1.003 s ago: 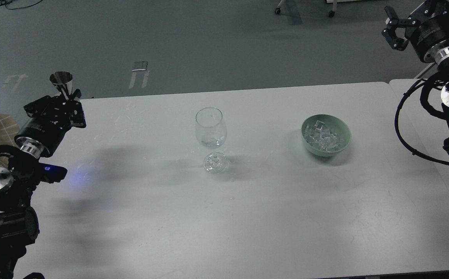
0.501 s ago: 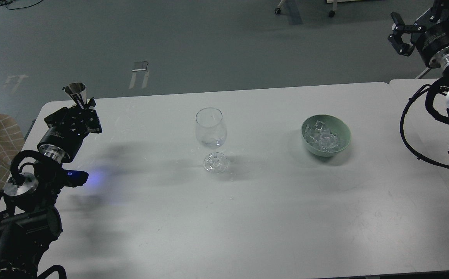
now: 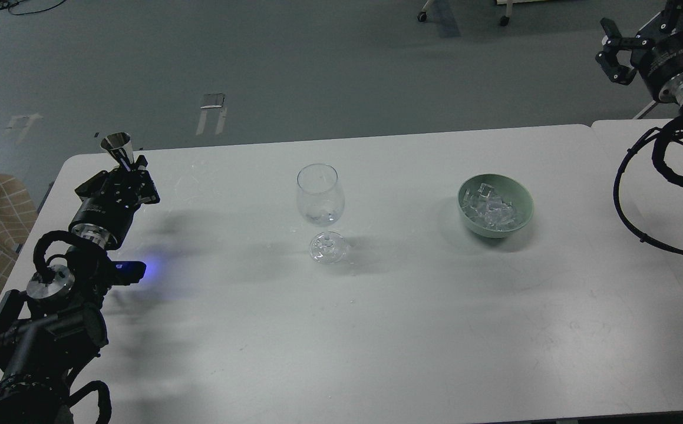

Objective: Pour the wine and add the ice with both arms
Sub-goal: 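Lower the jigger onto the table and open the left gripper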

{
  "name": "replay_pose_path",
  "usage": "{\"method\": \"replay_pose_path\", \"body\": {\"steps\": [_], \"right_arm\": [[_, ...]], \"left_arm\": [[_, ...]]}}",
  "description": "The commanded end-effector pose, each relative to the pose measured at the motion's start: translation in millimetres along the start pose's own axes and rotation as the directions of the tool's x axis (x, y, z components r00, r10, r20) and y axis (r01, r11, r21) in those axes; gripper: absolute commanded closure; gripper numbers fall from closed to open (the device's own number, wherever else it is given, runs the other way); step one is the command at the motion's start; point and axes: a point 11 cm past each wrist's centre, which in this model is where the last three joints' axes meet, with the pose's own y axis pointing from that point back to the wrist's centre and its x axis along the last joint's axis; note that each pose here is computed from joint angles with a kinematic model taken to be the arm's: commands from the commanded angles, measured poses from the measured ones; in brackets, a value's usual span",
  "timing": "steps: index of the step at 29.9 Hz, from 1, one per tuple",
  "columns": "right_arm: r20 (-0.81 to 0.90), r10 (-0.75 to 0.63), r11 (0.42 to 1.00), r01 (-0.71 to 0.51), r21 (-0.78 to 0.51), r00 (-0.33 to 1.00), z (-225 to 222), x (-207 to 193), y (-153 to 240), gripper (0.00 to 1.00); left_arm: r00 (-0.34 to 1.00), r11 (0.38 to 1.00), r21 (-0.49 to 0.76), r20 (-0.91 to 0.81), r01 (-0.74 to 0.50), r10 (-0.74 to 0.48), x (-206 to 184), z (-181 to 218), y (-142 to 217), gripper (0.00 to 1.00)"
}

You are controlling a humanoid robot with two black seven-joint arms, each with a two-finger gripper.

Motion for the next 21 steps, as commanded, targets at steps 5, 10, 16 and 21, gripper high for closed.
{"method": "replay_pose_path", "body": {"steps": [5,10,16,21], "right_arm": [[0.005,0.002,1.000,-0.001,-0.006,1.000,4.6,0.2,1.5,0.00],[0.001,0.009,1.000,-0.009,-0.012,1.000,6.7,4.3,4.5,0.00],[0.004,0.009,1.000,-0.009,-0.014,1.000,8.3,3.9,5.0,0.00],[0.006,0.005,1.000,-0.005,-0.011,1.000,7.5,2.1,4.0,0.00]], "left_arm": [[0.998,0.998,-0.025,-0.017,-0.057,0.057,16.5,-1.1,2.2,0.97],[0.997,0.997,-0.022,-0.028,-0.068,0.068,21.5,-5.3,2.4,0.90],[0.997,0.997,-0.015,-0.031,-0.070,0.070,22.3,-9.0,1.5,0.80],[0.997,0.998,-0.014,-0.034,-0.069,0.069,22.5,-11.1,0.7,0.77]]}}
